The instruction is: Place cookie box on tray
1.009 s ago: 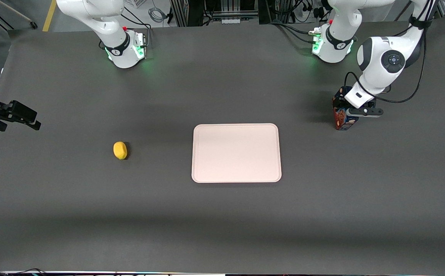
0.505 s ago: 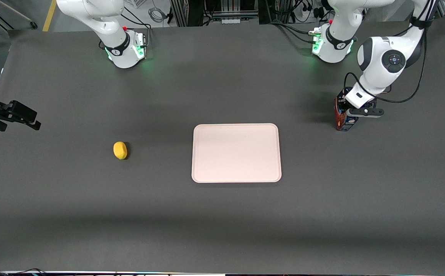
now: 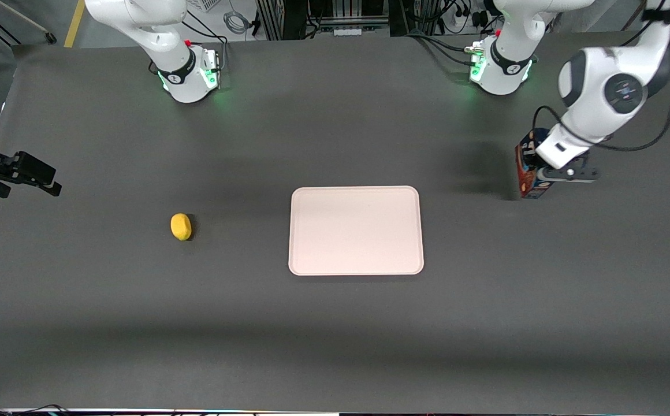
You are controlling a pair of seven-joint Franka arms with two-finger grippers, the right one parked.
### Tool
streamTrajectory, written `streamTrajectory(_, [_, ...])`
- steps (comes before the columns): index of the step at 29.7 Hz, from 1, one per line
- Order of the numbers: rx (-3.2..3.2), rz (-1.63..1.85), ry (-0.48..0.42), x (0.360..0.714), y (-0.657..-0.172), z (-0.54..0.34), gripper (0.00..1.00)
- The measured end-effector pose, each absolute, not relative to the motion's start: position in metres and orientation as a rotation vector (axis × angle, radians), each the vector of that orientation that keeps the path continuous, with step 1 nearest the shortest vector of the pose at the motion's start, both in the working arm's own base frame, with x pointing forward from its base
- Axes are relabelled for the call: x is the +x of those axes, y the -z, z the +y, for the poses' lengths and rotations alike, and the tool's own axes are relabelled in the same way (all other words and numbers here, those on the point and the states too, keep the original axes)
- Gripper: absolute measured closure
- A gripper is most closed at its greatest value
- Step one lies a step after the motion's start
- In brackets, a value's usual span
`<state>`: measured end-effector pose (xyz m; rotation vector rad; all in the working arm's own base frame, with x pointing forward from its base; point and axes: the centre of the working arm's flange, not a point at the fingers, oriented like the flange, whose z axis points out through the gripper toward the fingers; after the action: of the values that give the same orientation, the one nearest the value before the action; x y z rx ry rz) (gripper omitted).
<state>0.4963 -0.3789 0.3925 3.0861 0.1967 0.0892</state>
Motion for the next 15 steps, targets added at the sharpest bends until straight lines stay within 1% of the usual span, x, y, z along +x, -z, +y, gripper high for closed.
streamTrajectory(15, [3.15, 0.101, -0.156, 0.513, -0.293, -0.385, 0.79])
